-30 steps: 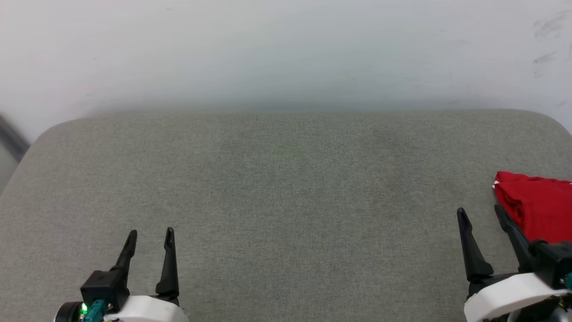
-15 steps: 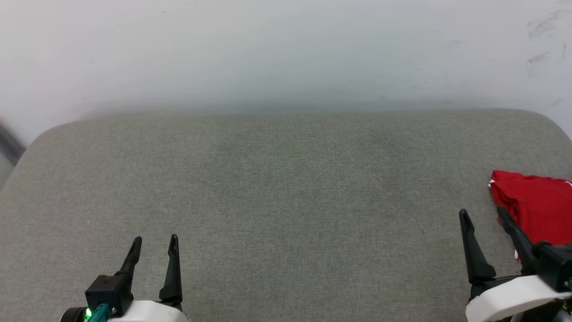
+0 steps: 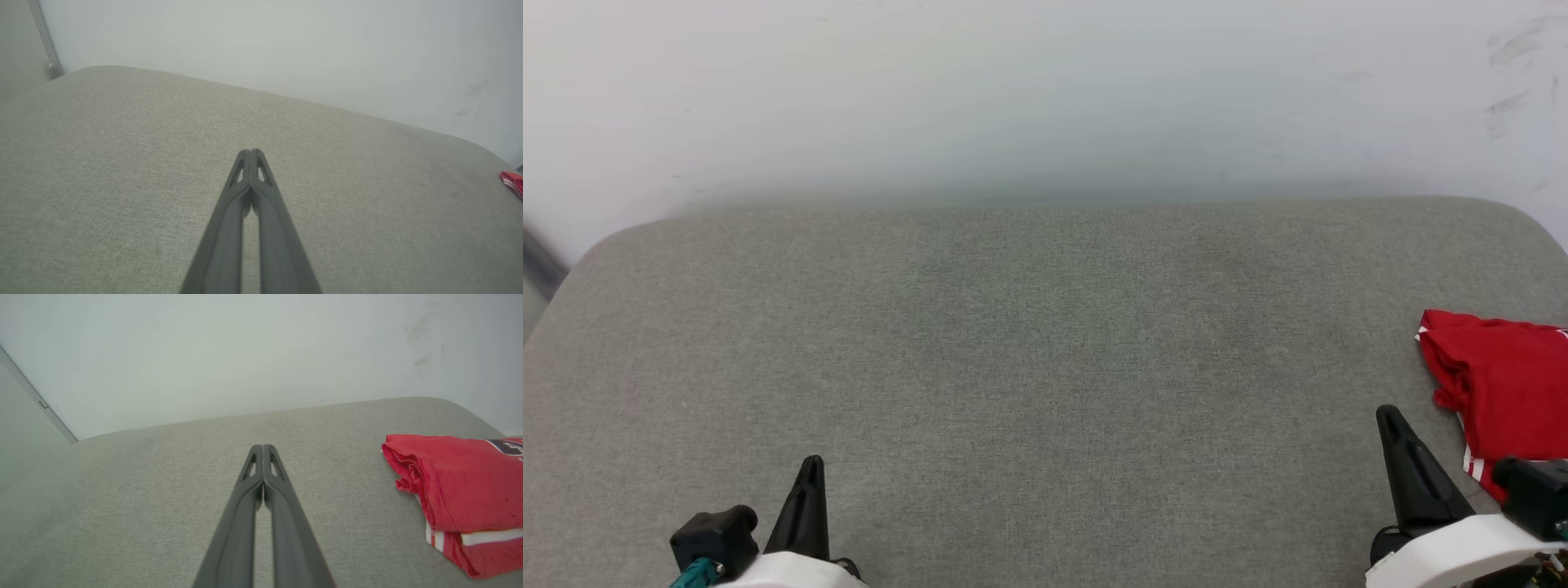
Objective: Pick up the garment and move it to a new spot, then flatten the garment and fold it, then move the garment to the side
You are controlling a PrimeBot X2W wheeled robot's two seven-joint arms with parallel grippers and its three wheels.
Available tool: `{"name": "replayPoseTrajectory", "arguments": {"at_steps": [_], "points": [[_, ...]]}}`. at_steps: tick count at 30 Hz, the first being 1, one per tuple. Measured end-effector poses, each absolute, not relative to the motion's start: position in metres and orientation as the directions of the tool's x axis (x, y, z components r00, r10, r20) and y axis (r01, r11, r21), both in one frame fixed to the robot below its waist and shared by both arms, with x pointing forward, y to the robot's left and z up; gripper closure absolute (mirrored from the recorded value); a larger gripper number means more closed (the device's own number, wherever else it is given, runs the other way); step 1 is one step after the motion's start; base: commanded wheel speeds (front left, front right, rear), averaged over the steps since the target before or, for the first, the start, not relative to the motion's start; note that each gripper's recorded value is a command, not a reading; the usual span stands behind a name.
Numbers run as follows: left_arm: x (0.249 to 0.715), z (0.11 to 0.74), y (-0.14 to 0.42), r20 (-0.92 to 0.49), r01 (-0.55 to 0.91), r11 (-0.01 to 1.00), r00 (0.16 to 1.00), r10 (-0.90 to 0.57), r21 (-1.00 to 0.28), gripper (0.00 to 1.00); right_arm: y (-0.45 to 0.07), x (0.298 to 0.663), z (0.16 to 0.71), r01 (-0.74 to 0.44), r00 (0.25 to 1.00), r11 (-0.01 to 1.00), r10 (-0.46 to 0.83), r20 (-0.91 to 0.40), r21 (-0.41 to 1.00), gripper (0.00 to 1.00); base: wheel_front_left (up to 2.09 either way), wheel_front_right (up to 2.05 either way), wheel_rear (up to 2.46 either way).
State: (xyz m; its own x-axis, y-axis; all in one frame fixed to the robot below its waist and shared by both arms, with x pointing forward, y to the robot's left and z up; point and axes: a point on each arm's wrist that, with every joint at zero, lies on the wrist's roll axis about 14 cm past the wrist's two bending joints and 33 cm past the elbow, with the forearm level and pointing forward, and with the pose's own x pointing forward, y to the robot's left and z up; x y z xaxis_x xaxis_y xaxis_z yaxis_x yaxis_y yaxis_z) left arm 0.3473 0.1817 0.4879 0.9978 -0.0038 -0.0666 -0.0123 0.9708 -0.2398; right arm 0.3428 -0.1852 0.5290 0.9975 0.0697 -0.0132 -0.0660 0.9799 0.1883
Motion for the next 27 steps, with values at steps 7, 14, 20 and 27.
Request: {"name": "replayPoseTrajectory", "arguments": {"at_steps": [7, 14, 20, 27], "points": [[0.351, 0.483, 0.185, -0.106, -0.043, 0.933, 0.994, 0.005, -0.357, 1.0, -0.185, 0.346, 0.525, -0.063, 0.997, 0.945, 0.072, -0.017, 0.32, 1.0, 0.0, 0.0, 0.0], [0.356, 0.481, 0.187, -0.13, -0.07, 0.884, 0.991, 0.01, -0.462, 1.0, -0.185, 0.35, 0.523, -0.06, 0.997, 0.898, 0.073, -0.012, 0.437, 1.0, 0.0, 0.0, 0.0], [0.358, 0.478, 0.19, -0.15, -0.091, 0.838, 0.989, 0.011, -0.538, 1.0, -0.186, 0.354, 0.522, -0.057, 0.997, 0.851, 0.071, -0.007, 0.523, 1.0, 0.0, 0.0, 0.0], [0.363, 0.478, 0.19, -0.16, -0.108, 0.758, 0.987, 0.005, -0.644, 1.0, -0.187, 0.358, 0.52, -0.049, 0.998, 0.771, 0.068, -0.006, 0.635, 1.0, 0.0, 0.0, 0.0]]}}
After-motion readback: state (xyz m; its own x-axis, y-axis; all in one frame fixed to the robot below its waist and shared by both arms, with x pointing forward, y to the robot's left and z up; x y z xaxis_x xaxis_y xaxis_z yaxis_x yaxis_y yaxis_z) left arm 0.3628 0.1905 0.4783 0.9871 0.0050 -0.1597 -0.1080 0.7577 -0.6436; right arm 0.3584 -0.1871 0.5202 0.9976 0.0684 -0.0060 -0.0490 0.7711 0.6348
